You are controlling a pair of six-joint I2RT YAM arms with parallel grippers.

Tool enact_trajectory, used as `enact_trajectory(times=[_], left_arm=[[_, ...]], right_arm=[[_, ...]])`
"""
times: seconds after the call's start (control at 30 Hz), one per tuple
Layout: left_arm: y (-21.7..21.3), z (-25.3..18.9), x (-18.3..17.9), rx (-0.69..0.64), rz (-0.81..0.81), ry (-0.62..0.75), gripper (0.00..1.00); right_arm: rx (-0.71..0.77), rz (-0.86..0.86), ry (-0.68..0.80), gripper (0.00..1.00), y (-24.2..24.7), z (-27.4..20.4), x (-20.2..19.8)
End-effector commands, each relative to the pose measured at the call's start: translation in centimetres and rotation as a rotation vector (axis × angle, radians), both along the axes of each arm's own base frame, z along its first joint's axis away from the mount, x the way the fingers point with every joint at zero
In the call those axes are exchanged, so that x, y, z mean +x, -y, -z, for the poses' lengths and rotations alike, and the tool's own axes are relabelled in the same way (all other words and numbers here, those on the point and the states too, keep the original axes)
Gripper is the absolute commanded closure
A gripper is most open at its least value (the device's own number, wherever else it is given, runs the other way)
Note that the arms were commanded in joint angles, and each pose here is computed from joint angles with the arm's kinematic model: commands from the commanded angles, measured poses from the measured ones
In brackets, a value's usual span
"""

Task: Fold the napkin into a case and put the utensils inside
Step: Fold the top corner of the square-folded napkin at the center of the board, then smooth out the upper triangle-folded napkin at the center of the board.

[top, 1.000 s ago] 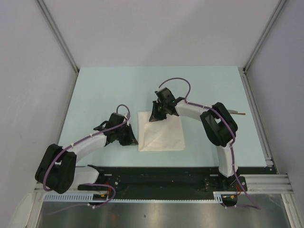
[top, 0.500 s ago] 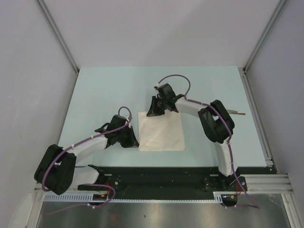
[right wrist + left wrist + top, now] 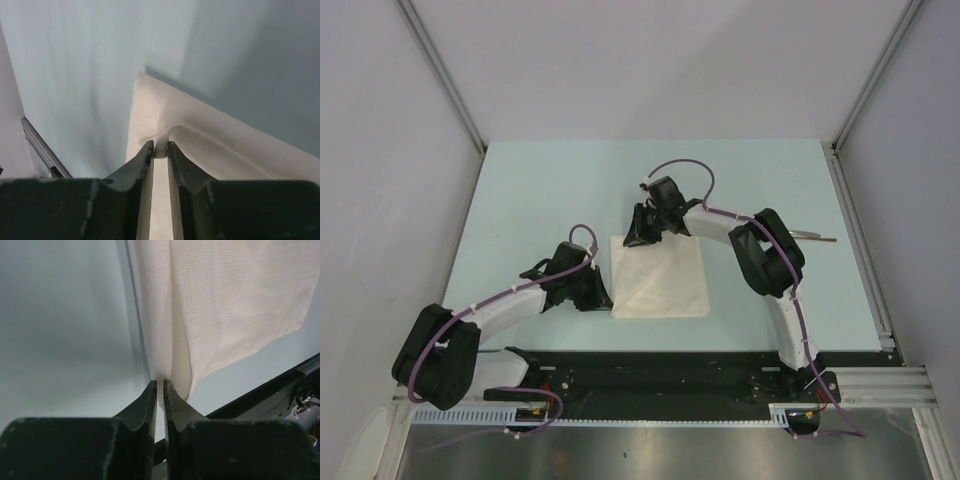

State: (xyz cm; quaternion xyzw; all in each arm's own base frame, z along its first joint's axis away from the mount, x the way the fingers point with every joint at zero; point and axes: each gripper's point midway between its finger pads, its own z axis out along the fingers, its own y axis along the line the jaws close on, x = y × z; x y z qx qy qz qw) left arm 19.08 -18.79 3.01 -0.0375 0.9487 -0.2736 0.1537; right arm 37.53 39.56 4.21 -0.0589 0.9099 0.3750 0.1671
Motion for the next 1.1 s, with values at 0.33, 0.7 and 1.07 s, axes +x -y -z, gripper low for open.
enact_trajectory(times=[0.33,0.7,1.07], left_arm=[[0.4,-1.5,0.1,-0.015,0.016,0.036,0.86],[1.5,-3.0,0.7,-0.065,0.037,0.045,0.85],[1.8,-1.6,-0.7,-0.096,0.049,-0.003,0.86]], right_arm=[[0.107,-0.015,0.069,0.56,-1.2,-5.3,1.8],[-0.027,0.122,0.110,0.49,8.1,-6.9,0.5],[-0.025,0.223,0.047,0.76,13.9,-2.6,1.2]])
